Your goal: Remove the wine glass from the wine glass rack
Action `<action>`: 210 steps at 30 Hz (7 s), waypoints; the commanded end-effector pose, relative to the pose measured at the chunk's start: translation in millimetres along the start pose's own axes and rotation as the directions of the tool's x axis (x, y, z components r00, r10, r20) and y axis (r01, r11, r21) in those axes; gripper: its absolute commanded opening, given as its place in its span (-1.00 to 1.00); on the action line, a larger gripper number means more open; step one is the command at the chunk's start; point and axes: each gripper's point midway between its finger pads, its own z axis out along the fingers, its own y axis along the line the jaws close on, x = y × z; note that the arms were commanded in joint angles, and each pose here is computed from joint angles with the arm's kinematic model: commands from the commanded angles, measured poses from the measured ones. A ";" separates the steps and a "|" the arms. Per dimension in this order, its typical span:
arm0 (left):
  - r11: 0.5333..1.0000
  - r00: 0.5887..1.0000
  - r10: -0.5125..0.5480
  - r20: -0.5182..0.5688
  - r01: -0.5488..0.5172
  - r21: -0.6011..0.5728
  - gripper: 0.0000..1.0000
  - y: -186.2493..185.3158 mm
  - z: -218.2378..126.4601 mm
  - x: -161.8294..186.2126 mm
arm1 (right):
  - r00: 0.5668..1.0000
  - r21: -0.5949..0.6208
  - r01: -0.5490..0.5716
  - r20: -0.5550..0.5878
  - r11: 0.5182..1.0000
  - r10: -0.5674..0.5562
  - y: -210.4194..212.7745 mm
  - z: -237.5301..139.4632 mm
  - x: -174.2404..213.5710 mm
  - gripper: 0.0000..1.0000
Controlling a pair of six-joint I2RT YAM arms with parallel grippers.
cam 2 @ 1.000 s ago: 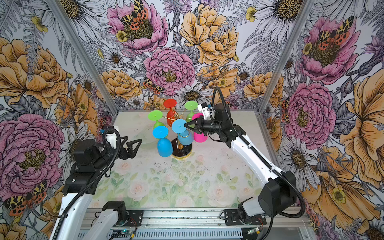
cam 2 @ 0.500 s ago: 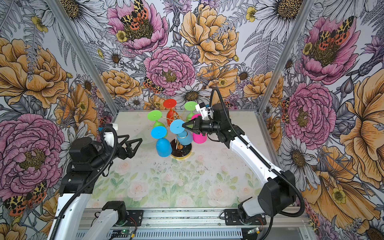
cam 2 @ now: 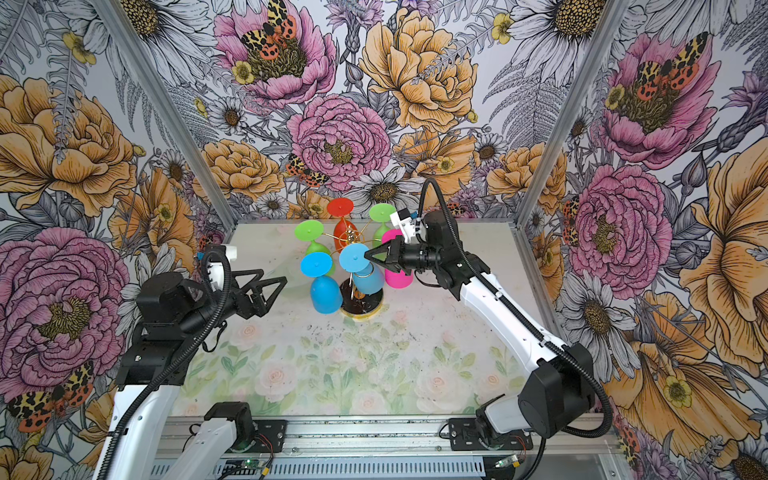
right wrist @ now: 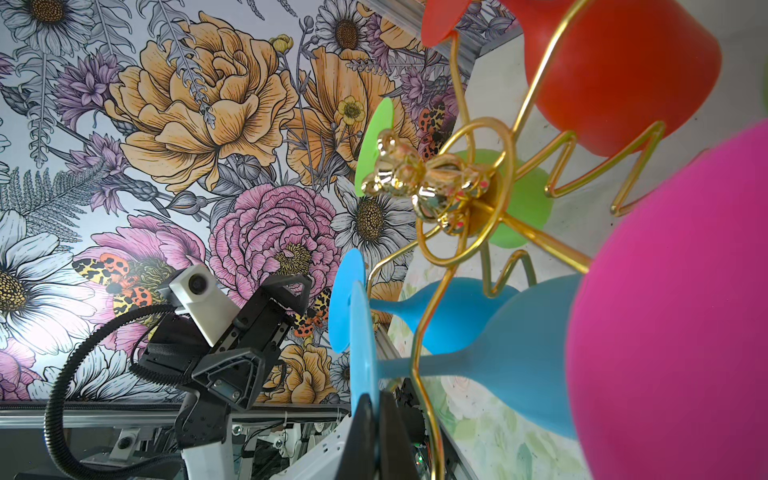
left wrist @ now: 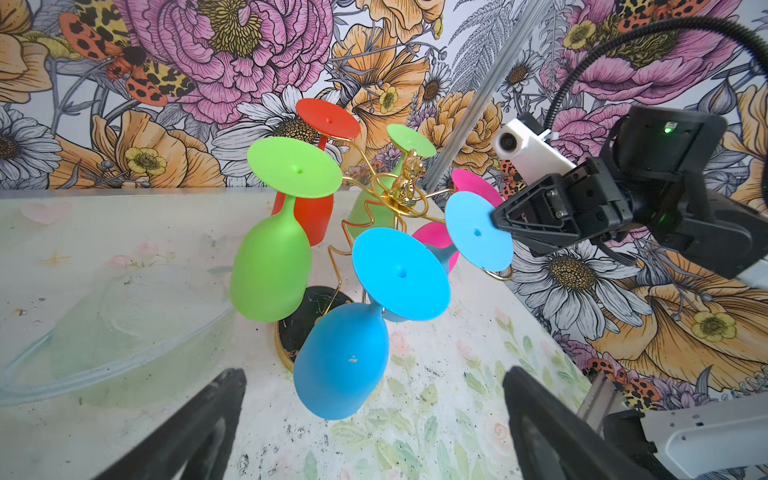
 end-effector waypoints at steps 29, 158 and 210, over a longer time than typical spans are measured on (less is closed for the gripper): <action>1.000 1.000 -0.010 -0.009 0.010 -0.009 0.97 -2.2 -1.4 -6.4 | 0.996 0.034 -0.035 0.080 0.999 0.033 19.7 -4.4 -2.0 -1.00; 0.755 0.869 0.147 -0.473 0.210 0.621 -1.00 -200.3 42.3 114.0 | 0.998 0.392 -0.063 0.000 0.918 0.069 -96.7 -90.0 107.5 0.09; -0.120 -0.150 0.982 -0.114 -0.963 0.240 -1.00 -138.9 75.1 215.7 | 0.975 0.305 -0.075 -0.178 0.949 0.134 -66.7 -64.0 54.1 0.09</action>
